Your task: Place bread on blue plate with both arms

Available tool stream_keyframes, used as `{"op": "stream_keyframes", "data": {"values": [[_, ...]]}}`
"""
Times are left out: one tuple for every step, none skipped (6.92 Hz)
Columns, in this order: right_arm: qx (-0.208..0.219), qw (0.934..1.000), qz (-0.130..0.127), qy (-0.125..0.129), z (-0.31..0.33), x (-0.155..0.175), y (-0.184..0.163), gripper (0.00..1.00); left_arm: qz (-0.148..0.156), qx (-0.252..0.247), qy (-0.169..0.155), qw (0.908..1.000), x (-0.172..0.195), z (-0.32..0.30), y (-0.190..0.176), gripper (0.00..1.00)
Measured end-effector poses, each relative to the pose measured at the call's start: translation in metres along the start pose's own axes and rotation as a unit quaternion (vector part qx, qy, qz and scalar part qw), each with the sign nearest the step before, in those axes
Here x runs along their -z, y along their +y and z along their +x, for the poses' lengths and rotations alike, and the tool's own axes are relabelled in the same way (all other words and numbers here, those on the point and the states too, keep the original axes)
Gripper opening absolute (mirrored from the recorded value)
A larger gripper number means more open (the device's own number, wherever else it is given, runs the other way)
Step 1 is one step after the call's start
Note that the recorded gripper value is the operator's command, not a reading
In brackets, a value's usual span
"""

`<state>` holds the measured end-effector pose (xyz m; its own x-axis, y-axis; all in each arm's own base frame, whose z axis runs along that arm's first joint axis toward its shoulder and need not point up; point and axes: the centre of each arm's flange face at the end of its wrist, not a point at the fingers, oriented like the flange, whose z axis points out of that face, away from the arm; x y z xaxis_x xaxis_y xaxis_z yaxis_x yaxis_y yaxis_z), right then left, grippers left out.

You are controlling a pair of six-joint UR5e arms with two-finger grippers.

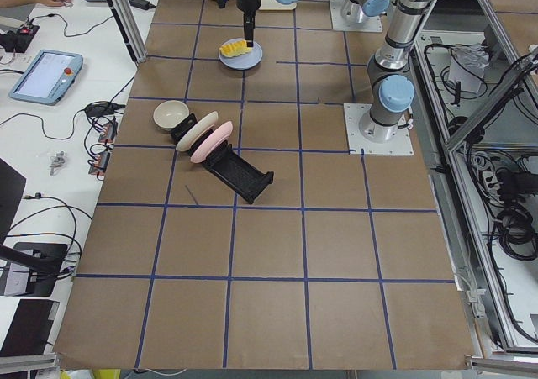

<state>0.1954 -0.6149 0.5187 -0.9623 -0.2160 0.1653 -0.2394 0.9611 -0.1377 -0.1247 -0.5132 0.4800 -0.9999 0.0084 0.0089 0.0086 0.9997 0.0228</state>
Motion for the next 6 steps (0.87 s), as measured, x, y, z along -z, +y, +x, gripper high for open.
{"op": "stream_keyframes", "data": {"values": [[-0.039,0.9986,-0.029,-0.019,0.025,0.013,0.019,1.00,-0.001,0.000,0.000,1.0000,-0.001,0.000,0.000,1.00],[-0.066,0.9947,-0.072,-0.030,0.055,0.019,0.040,0.99,-0.002,0.001,0.000,1.0000,-0.002,-0.001,0.000,1.00],[-0.084,0.9898,-0.109,-0.037,0.080,0.018,0.055,0.99,-0.004,0.001,0.002,1.0000,-0.004,0.000,0.000,1.00],[-0.098,0.9864,-0.125,-0.040,0.094,0.021,0.063,0.99,-0.007,0.000,0.006,1.0000,-0.007,0.000,0.000,1.00],[-0.107,0.9848,-0.127,-0.048,0.097,0.026,0.066,0.98,-0.011,-0.001,0.008,0.9999,-0.013,0.001,-0.001,1.00],[-0.113,0.9826,-0.133,-0.063,0.093,0.028,0.069,0.98,-0.013,-0.001,0.011,0.9999,-0.018,0.002,-0.006,1.00]]}}
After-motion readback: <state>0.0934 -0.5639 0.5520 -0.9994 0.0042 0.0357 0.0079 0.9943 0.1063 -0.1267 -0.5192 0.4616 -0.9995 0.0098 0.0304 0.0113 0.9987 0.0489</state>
